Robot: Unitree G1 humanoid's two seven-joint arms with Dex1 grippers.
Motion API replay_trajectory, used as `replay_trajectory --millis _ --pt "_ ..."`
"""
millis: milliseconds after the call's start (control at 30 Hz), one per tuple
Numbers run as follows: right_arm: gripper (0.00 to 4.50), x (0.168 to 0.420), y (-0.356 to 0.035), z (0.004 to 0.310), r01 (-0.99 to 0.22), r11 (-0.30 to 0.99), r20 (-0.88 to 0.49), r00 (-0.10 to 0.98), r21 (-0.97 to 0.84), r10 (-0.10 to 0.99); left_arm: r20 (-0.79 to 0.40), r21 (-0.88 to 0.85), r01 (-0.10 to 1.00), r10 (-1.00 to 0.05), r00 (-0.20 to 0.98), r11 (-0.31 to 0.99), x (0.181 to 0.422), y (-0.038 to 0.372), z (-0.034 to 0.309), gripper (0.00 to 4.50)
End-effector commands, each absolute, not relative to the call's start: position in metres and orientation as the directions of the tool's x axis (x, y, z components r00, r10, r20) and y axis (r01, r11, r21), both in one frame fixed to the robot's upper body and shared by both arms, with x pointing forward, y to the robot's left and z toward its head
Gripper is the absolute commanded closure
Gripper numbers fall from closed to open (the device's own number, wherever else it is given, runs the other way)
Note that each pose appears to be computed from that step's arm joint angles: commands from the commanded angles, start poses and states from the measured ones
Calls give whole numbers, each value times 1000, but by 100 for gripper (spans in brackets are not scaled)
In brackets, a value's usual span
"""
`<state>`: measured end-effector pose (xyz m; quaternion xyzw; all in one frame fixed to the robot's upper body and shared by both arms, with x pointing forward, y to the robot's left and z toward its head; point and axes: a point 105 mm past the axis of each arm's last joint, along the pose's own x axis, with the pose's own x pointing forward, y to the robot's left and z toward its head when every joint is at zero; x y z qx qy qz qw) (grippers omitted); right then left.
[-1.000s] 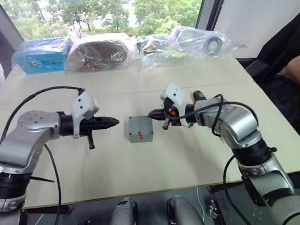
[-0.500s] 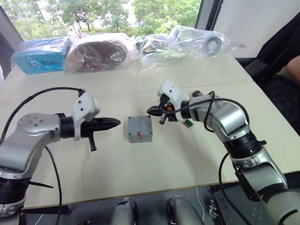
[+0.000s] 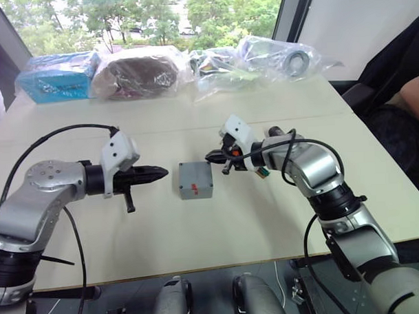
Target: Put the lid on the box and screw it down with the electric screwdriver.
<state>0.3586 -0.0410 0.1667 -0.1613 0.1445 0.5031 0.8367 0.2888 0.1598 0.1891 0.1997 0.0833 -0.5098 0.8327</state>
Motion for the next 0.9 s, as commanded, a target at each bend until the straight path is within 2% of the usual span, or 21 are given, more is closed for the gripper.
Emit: replay_trajectory --millis 33,367,467,633,700,767,900 --pt "445 358 -37 171 -895 418 -395 444 -156 804 -318 289 874 -823 471 389 287 157 201 450" --pt "445 355 -37 147 -918 374 -434 393 -132 811 -315 295 872 -821 475 391 289 156 202 450" --pt "372 353 -36 146 -924 360 -435 378 -126 818 -317 294 872 -821 474 390 289 155 202 450" --pt "145 350 -38 151 -929 348 -424 368 -129 827 -312 291 875 -826 470 387 289 153 203 450" --pt "64 349 -38 152 -930 344 -421 366 -130 830 -309 289 876 -828 468 386 289 152 203 450" --pt "3 349 -38 152 -930 344 -421 366 -129 830 -309 289 876 -828 468 387 290 152 203 450" --pt "3 353 -57 173 -903 388 -401 429 -184 809 -301 280 890 -847 438 360 287 144 204 450"
